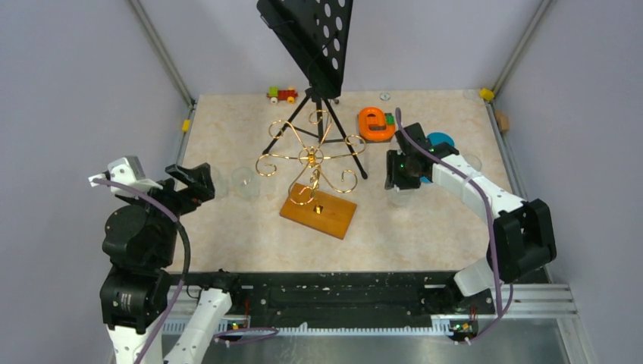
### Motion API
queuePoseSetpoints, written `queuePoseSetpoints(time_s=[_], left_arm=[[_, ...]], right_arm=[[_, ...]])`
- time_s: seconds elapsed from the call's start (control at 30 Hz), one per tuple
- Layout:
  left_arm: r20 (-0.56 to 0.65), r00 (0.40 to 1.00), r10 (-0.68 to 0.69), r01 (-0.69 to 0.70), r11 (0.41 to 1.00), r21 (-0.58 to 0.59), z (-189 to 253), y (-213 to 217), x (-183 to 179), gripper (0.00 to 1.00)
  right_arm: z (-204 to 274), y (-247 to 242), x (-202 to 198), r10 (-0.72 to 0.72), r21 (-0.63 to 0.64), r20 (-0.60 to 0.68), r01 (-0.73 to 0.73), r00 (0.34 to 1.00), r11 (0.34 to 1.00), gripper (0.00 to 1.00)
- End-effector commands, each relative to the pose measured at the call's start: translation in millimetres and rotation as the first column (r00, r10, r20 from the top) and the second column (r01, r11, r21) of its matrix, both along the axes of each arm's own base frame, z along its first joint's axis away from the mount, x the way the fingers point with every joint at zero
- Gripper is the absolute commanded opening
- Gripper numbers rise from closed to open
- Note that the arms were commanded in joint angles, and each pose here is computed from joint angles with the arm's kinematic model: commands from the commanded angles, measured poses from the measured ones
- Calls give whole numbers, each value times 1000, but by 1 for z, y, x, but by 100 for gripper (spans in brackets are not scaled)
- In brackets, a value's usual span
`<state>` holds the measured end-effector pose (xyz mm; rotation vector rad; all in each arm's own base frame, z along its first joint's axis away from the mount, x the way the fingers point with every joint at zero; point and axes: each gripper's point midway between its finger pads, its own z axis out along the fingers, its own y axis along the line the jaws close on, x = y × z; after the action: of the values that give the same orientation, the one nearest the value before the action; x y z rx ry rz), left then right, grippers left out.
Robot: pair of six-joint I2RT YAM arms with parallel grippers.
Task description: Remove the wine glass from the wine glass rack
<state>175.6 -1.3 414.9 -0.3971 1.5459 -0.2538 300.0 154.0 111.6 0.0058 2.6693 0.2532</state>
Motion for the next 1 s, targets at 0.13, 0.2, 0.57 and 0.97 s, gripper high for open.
queuePoseSetpoints(time_s=[0.13, 0.2, 0.57, 0.97], left_arm=[[-50, 998, 35, -30, 995, 95, -20, 12, -14, 97], [0, 1000, -5, 5, 993, 121, -14, 7, -21, 97], [79, 997, -23, 10, 987, 158, -21, 8, -39, 99], [93, 995, 38, -49, 991, 127, -25, 18, -45, 99]], right_arm=[[116, -1, 21, -3, 84, 345, -27, 939, 996, 65], [140, -14, 16, -41, 84, 428, 6, 903, 996, 69], [253, -144, -64, -370, 202, 806, 372, 462, 906, 82], [284, -218, -141, -545, 439, 832, 481, 102, 759, 84]])
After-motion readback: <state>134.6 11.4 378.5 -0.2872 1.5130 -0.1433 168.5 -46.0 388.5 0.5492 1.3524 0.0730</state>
